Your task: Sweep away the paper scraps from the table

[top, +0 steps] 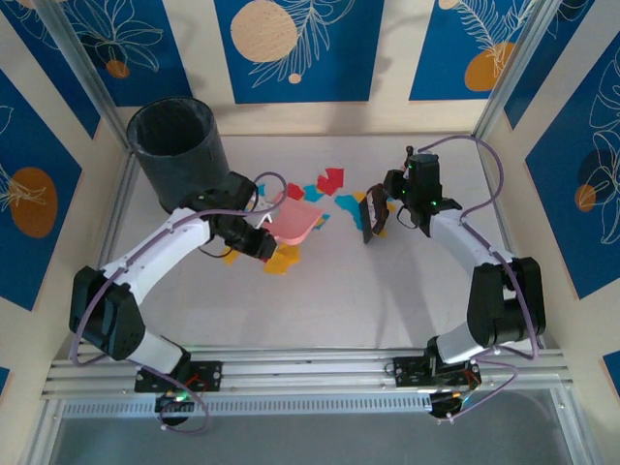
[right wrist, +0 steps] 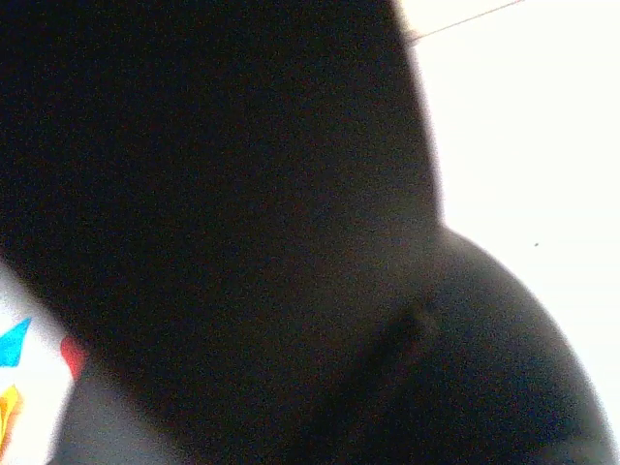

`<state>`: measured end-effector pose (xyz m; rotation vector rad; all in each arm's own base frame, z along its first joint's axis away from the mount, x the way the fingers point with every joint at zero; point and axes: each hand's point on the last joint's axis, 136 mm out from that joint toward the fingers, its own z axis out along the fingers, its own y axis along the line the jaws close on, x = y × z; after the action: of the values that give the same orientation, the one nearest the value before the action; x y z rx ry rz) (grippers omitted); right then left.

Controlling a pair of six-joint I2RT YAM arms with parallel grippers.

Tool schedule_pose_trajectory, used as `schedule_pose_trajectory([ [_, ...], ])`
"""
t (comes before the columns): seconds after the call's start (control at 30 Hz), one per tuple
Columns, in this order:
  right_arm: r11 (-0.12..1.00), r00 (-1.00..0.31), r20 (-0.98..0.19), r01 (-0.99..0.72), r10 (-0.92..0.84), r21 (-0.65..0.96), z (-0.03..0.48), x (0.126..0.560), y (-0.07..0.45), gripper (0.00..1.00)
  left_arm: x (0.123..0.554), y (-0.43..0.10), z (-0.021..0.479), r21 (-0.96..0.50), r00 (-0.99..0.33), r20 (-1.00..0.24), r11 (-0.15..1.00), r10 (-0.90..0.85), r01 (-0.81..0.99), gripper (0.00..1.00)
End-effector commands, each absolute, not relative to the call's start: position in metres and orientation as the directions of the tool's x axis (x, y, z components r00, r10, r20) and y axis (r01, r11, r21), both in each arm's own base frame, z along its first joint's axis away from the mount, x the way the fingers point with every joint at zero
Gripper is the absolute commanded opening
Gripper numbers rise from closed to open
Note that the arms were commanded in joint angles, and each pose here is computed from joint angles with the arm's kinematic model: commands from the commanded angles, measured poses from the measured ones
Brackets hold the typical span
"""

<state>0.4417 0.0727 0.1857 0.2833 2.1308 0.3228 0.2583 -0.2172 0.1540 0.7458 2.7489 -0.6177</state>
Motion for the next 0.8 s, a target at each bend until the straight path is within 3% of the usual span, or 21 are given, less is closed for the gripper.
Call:
schedule_pose_trajectory([
  [0.0,0.930,-0.475,-0.828,-0.049,0.299,0.364,0.217,0.434,0.085,0.00,0.256,-0.223,0.159,-0.309,-0.812,-0.322,0.757,0.486,0.576,0.00],
  [0.23,0.910,-0.309,-0.911,-0.224,0.274,0.350,0.275,0.423,0.092,0.00,0.247,-0.234,0.146,-0.264,-0.771,-0.262,0.725,0.581,0.636,0.00],
  [0.77,0.999,-0.153,-0.987,0.001,-0.044,-0.045,0.279,0.441,0.016,0.00,0.242,-0.270,0.111,-0.220,-0.647,-0.092,0.619,0.757,0.754,0.00],
])
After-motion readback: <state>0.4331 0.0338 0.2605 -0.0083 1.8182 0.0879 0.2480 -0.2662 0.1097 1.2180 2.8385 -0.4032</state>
